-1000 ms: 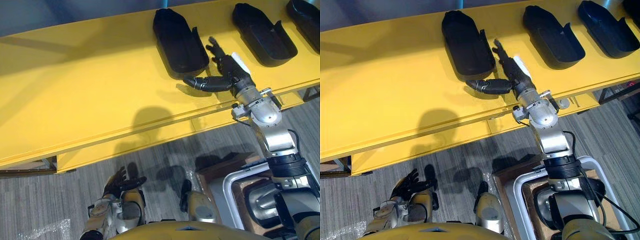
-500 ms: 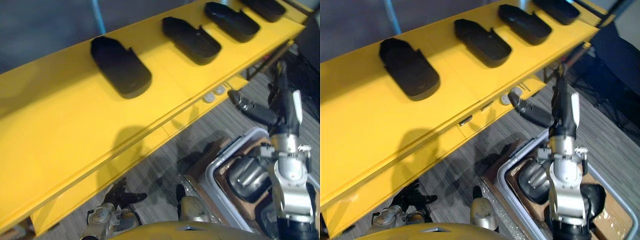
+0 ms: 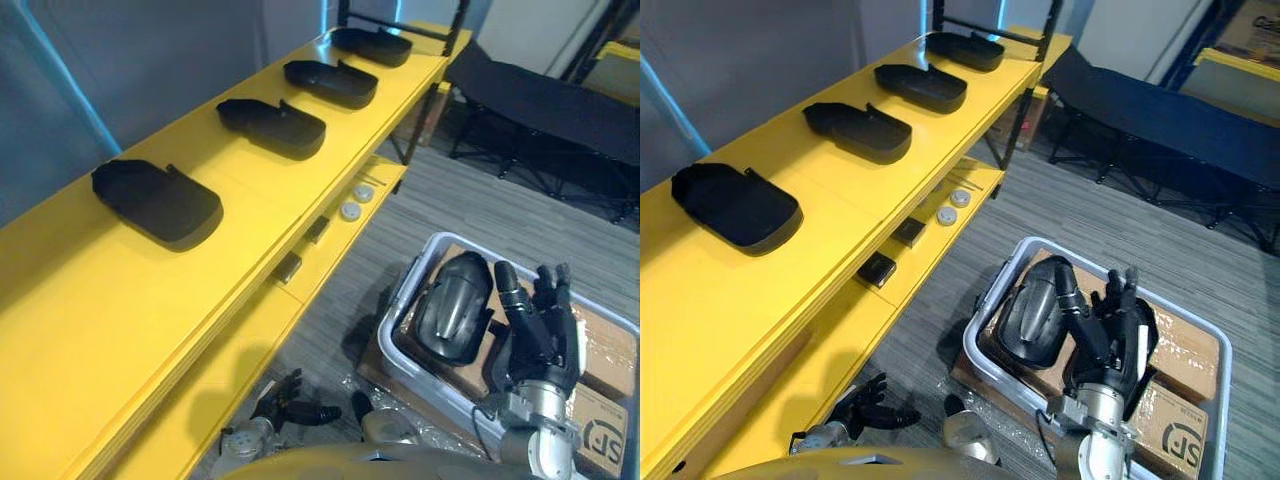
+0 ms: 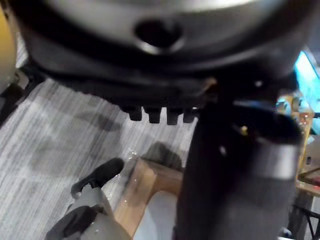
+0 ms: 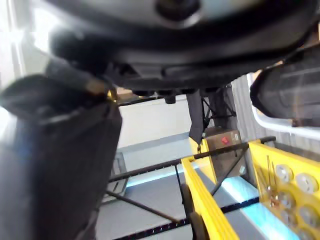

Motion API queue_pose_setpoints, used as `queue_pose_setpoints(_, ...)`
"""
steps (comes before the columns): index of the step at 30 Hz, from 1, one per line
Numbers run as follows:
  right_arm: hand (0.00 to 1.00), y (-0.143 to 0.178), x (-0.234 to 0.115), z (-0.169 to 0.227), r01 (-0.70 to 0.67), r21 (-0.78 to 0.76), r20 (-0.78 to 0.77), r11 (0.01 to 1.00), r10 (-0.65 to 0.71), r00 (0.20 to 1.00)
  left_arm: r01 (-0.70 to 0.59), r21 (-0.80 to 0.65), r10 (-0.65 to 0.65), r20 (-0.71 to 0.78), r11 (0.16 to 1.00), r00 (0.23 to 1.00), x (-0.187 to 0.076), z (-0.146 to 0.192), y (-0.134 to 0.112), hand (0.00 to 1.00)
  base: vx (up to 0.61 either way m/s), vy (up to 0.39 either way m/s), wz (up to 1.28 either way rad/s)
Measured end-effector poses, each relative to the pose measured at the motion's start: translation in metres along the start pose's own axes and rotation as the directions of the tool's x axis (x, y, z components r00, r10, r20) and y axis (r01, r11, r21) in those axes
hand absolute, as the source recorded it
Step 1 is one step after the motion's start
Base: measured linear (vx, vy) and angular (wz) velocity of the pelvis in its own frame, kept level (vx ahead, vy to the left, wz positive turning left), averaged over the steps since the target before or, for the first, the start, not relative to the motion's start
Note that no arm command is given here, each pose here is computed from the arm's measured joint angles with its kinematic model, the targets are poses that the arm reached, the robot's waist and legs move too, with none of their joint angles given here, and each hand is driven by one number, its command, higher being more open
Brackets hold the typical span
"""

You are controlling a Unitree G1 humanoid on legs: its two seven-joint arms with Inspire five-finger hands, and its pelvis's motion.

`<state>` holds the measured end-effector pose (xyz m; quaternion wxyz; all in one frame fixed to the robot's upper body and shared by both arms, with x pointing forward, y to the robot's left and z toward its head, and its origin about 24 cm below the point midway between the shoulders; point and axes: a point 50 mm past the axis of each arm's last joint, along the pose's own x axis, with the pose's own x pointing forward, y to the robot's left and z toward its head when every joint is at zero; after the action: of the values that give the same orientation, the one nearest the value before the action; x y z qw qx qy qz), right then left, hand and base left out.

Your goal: Walk over and take three plastic housings, then place them on the shelf

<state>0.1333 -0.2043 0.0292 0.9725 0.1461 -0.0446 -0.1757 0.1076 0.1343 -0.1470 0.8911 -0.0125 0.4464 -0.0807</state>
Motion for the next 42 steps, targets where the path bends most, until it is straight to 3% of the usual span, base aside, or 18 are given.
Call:
queue_pose_setpoints(2,1.00,0.020,0.009,-0.011,-0.130,0.018,-0.028,0.991,0.130,0.991,-0.034,-0.049,0.035,0.024,0.998,0.999,0.000,0.003,0.002,1.00,0.02,-0.014,-0.65)
queue_pose_setpoints(6,1.00,0.046,0.030,-0.015,-0.245,0.023,-0.011,0.969,0.246,0.969,-0.027,-0.062,0.033,0.102,0.998,0.994,-0.001,0.013,-0.003,1.00,0.00,-0.002,-0.04)
queue_pose_setpoints(10,1.00,0.063,0.038,-0.014,-0.199,0.122,0.005,0.972,0.200,0.980,-0.018,-0.060,0.028,0.172,0.998,0.985,-0.001,0.022,-0.008,1.00,0.01,0.068,-0.08)
queue_pose_setpoints(15,1.00,0.058,0.023,-0.024,-0.132,0.134,-0.047,0.982,0.139,0.989,-0.029,-0.049,0.039,0.215,0.998,0.976,-0.002,0.034,-0.005,1.00,-0.12,0.122,-0.56)
queue_pose_setpoints(18,1.00,0.062,0.021,-0.029,-0.211,0.139,-0.055,0.967,0.221,0.974,-0.111,-0.069,0.124,0.215,0.991,0.969,-0.004,0.037,0.002,1.00,-0.19,0.121,-1.24)
queue_pose_setpoints(22,1.00,0.088,0.042,-0.032,-0.338,0.130,-0.003,0.932,0.342,0.940,-0.197,-0.074,0.207,0.166,0.978,0.964,-0.006,0.036,0.027,1.00,-0.03,-0.007,-0.68)
queue_pose_setpoints(27,1.00,0.111,0.057,-0.039,-0.345,0.117,-0.022,0.931,0.350,0.936,-0.232,-0.082,0.240,0.118,0.969,0.964,-0.008,0.031,0.043,1.00,-0.05,-0.099,-0.42)
queue_pose_setpoints(33,1.00,0.105,0.049,-0.054,-0.303,0.077,-0.110,0.950,0.310,0.944,-0.242,-0.068,0.248,0.112,0.968,0.962,-0.013,0.024,0.058,1.00,-0.05,-0.217,-0.21)
queue_pose_setpoints(37,1.00,0.063,0.048,-0.058,-0.224,0.029,-0.163,0.974,0.226,0.960,-0.224,-0.171,0.244,0.102,0.959,0.964,-0.007,0.021,0.051,1.00,-0.08,-0.254,0.01)
queue_pose_setpoints(42,1.00,0.018,0.050,-0.051,-0.225,-0.095,-0.193,0.970,0.204,0.960,-0.199,-0.242,0.236,0.136,0.950,0.962,-0.008,0.022,0.049,1.00,-0.10,-0.120,-0.50)
